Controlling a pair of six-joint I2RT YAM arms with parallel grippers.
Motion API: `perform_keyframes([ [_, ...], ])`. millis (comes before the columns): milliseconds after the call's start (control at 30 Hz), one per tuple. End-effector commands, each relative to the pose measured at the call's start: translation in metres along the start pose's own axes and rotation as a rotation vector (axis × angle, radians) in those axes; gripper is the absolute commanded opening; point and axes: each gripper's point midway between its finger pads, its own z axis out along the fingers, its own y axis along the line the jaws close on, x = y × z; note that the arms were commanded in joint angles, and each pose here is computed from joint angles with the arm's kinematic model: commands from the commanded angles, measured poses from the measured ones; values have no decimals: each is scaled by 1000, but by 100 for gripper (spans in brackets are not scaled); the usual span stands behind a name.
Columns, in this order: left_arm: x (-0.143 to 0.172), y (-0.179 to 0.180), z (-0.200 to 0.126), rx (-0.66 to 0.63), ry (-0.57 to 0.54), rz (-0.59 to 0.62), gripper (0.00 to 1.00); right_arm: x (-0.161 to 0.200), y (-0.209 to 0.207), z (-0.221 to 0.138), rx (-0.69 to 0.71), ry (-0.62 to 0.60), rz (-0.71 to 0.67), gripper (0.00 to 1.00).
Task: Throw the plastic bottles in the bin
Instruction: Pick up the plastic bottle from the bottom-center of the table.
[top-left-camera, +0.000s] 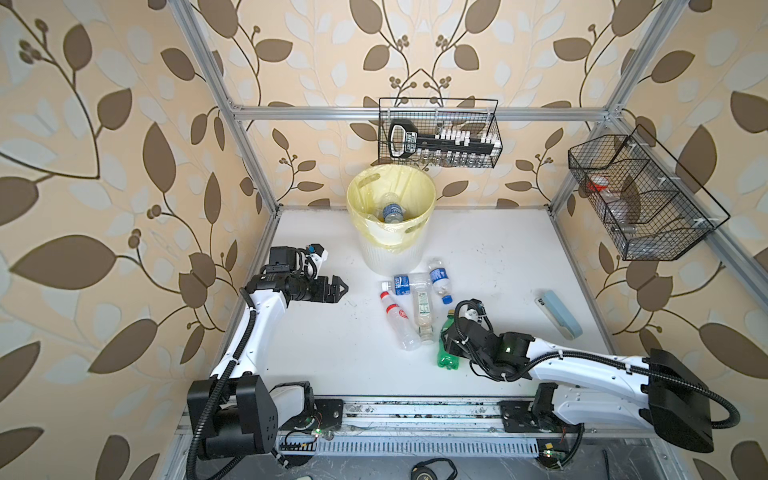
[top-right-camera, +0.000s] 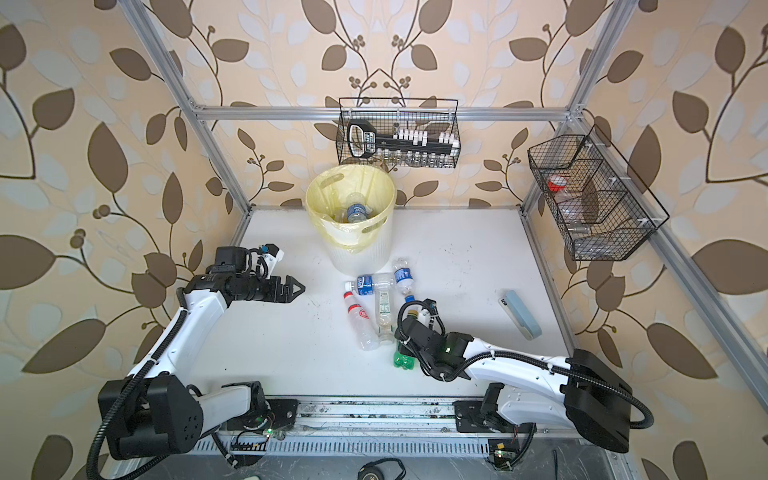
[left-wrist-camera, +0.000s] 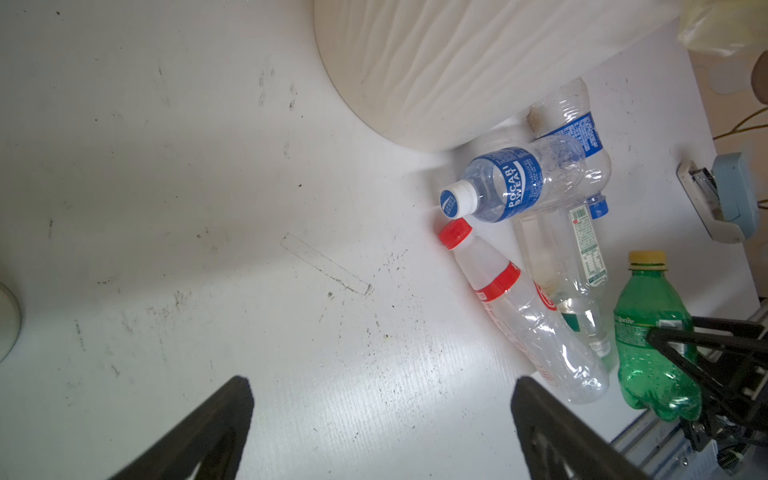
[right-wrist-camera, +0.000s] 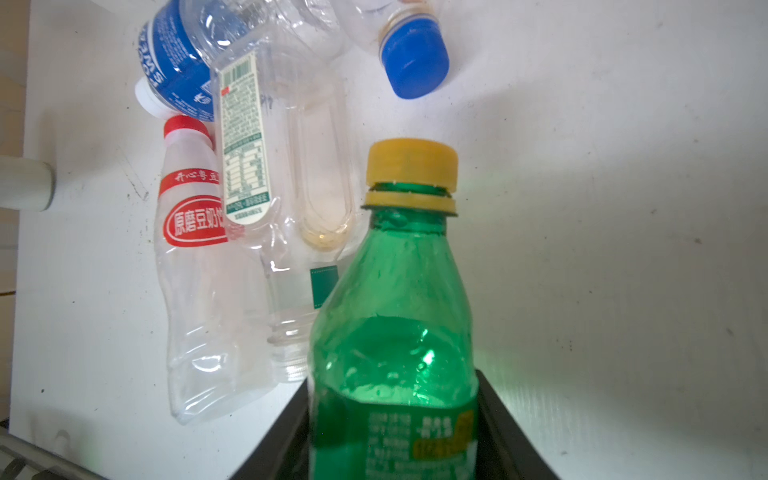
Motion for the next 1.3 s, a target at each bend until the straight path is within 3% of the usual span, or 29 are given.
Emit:
perform_keyframes([
  [0,1,-8,-7,34,-12,34,99,-10,-4,-7,10,-41,4,49],
  [800,5,-12,-9,68,3,53,99,-117,27,-74,-178,-279,36,47],
  [1267,5,-14,-9,80,6,48,99,-170,78,-119,-282,-371,6,47],
])
